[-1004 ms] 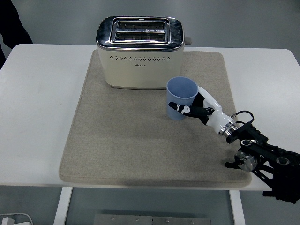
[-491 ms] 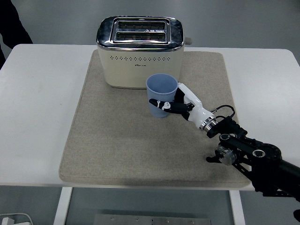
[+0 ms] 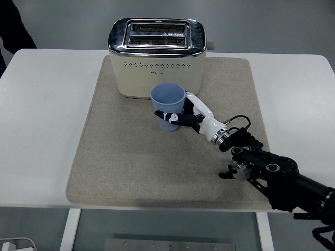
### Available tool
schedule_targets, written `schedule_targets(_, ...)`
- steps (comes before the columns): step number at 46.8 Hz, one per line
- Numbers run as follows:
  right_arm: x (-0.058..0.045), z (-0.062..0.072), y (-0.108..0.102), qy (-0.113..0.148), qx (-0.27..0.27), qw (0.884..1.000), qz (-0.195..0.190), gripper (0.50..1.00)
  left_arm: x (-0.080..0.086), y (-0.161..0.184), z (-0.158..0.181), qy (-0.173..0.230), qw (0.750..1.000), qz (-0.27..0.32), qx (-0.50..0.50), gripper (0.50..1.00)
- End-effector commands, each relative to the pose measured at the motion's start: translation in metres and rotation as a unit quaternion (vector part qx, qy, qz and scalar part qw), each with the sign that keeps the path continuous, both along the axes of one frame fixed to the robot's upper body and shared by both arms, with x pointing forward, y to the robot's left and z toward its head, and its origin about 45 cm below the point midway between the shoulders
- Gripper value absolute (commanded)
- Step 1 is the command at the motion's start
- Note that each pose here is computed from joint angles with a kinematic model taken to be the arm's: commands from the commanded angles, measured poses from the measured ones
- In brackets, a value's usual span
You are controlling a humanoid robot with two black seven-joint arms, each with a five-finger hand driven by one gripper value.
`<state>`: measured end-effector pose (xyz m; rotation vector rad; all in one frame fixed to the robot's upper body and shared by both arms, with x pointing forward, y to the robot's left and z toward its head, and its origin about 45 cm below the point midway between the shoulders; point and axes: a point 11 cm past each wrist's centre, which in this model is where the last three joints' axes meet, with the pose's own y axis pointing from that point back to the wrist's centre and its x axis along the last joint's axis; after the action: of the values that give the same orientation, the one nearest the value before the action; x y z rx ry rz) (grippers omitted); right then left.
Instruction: Put the water cup in front of the bread machine
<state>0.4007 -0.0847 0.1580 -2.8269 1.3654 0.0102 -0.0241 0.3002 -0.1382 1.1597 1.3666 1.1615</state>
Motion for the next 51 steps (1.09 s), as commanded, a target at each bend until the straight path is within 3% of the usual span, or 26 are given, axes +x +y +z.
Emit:
schedule_targets(1, 0.0018, -0.0004, -0.002, 0.0, -0.003, 1.0, -0.003, 0.539, -0.001, -0.0002, 0.0, 0.001, 1.0, 0.0, 0.0, 1.0)
schedule_targets(8, 0.0006, -0.0034, -0.0024, 0.001, -0.009, 1.0, -0.001, 0.58, -0.0001, 0.0004, 0.0, 0.0, 1.0, 0.0, 0.001, 1.0)
schedule_targets(12, 0.0014, -0.0035, -0.0036, -0.001, -0.011, 1.0, -0.006, 0.643, -0.001, -0.0002, 0.0, 0.001, 1.0, 0.0, 0.0, 1.0)
schedule_targets(20, 0.001, -0.0047, -0.0043, 0.0, -0.011, 1.0, -0.009, 0.695, -0.0001, 0.0004, 0.0, 0.0, 1.0, 0.0, 0.001, 1.0)
schedule_targets(23, 0.0013, -0.0044, -0.0045, 0.001, -0.009, 1.0, -0.01, 0.764, -0.0001, 0.0004, 0.0, 0.0, 1.0, 0.0, 0.001, 1.0)
schedule_targets(31, 0.0009, -0.0054, -0.0052, 0.004, -0.007, 1.0, -0.012, 0.854, -0.0001, -0.0002, 0.0, 0.0, 1.0, 0.0, 0.0, 1.0)
schedule_targets(51, -0.0004, -0.0025, -0.0019, 0.004, 0.002, 1.0, -0.009, 0.893, -0.0001, 0.0004, 0.0, 0.0, 1.0, 0.0, 0.001, 1.0)
